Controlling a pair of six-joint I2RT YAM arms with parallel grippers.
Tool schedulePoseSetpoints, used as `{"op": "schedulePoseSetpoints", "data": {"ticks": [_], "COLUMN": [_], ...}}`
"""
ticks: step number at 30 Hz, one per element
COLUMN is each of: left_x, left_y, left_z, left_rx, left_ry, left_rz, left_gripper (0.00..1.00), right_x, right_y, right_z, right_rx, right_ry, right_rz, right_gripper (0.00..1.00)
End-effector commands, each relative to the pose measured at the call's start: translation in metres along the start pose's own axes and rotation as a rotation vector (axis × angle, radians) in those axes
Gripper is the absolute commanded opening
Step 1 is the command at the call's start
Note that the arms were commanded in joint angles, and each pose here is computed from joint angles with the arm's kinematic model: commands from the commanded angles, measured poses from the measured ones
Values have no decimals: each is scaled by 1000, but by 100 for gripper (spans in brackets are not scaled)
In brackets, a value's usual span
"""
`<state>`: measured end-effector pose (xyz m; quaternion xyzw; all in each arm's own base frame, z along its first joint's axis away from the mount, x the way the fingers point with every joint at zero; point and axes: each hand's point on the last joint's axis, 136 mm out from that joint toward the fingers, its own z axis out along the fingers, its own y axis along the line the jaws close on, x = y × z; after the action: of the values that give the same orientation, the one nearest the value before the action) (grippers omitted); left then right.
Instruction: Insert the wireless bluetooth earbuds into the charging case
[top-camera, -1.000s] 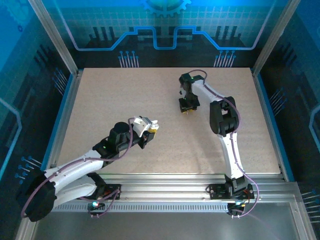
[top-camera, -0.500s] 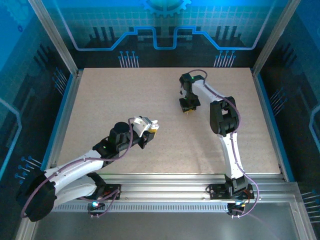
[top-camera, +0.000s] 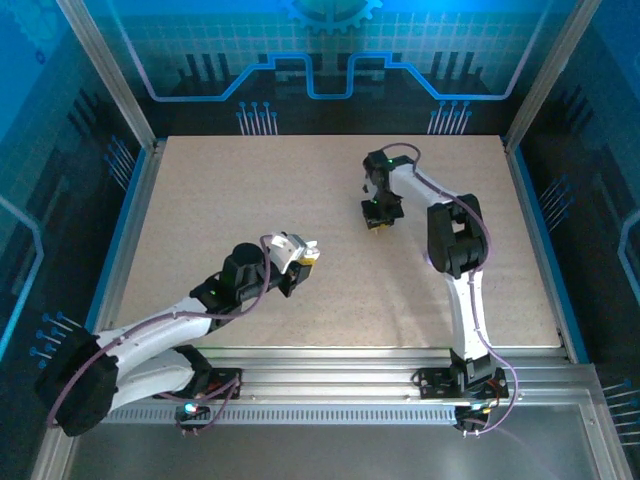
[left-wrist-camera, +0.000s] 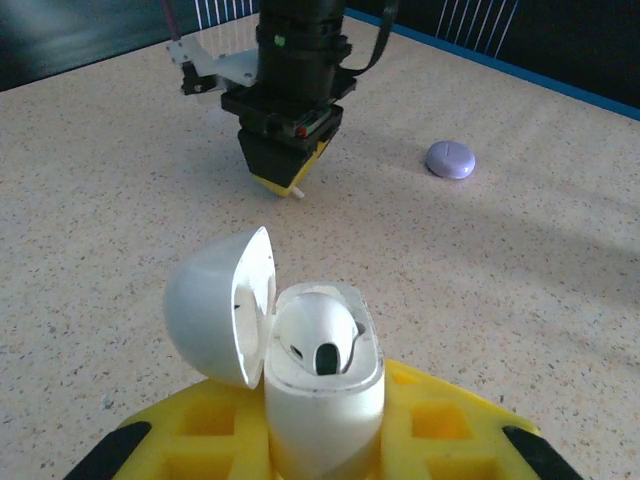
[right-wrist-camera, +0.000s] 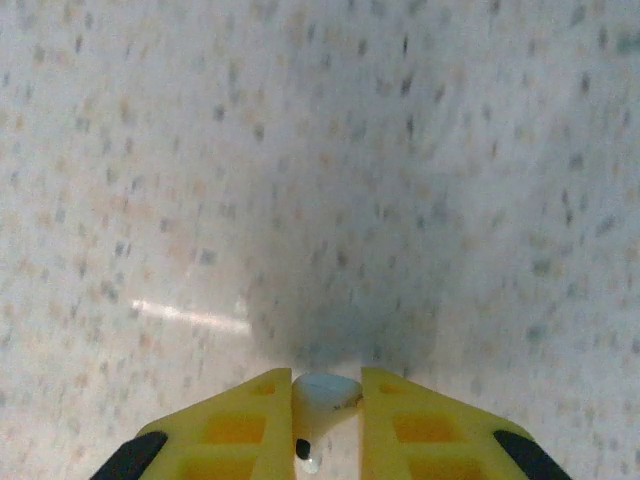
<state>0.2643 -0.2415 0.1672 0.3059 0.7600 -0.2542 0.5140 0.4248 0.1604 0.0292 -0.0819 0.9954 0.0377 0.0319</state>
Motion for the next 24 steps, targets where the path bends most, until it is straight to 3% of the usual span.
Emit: {"op": "schedulePoseSetpoints", "data": {"ticks": [1, 10, 24], "left_x": [-10, -18, -49], "left_y": [-4, -12, -27], "left_z": [7, 38, 58], "left_rx": [23, 78, 137], "left_ry": [-47, -73, -160], "left_rz": [-12, -33, -7], "left_gripper": [6, 6, 6], "right_x": [1, 27, 62], "right_y": [9, 32, 75], "right_z": [-41, -104, -210], "right_rx": [-77, -244, -441], "right_ry": [-96, -246, -643], "right_rz": [55, 136, 137], "right_gripper": [18, 18, 17]}}
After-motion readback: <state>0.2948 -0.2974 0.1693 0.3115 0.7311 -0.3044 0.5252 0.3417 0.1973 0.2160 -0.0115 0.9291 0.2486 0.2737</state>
